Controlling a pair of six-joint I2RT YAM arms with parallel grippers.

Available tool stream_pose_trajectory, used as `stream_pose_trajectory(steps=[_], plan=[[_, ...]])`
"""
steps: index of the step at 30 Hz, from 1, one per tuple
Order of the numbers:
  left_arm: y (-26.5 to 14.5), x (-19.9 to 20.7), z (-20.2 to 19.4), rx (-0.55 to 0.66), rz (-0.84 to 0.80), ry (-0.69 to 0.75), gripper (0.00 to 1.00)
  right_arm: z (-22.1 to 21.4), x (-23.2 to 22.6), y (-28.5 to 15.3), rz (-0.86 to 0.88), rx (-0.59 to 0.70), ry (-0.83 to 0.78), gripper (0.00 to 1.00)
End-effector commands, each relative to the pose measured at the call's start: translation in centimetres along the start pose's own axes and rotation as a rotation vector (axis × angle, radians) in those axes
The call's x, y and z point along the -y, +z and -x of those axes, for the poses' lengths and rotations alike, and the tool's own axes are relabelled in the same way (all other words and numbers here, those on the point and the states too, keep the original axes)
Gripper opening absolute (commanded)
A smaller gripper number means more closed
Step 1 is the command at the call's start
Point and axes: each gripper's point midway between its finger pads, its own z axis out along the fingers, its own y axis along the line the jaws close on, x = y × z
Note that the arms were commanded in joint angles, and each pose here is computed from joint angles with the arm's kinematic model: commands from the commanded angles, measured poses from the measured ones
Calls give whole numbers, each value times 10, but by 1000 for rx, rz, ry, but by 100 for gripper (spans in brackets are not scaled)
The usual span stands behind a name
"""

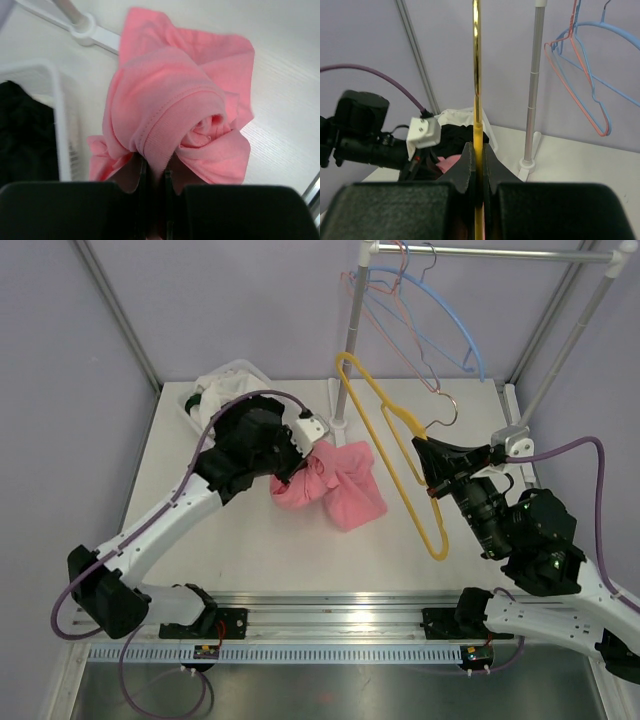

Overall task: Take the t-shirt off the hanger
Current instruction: Place the tshirt into the basket

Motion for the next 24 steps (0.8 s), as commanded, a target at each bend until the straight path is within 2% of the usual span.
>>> stream_pose_trajectory(steps=[1, 4, 5, 7, 8, 10, 11, 15, 20, 24], plan=[[-57, -44, 74, 186, 176, -21, 0, 17, -4, 2, 12, 51, 39, 0], [-83, -80, 91, 199, 273, -70, 0, 16, -4, 1, 12, 47, 37, 0], [-107, -100, 109, 249, 330, -87, 0, 17, -4, 1, 12, 48, 38, 0], [-122, -121, 120, 262, 381, -122, 0, 17, -3, 0, 10, 48, 38, 0], [-147, -139, 138, 316, 445, -132, 0, 17, -3, 0, 12, 47, 37, 0], [-156, -160, 142, 318, 504, -170, 0, 18, -3, -1, 12, 49, 40, 0], [-178, -176, 154, 363, 559, -182, 0, 17, -2, -1, 11, 50, 40, 0], [-203, -214, 166, 427, 667, -222, 0, 17, -4, 1, 12, 48, 37, 0], [-211, -245, 180, 484, 728, -222, 0, 15, -6, 5, 12, 41, 32, 0], [-188, -267, 173, 452, 724, -243, 0, 15, -8, 6, 17, 38, 32, 0]])
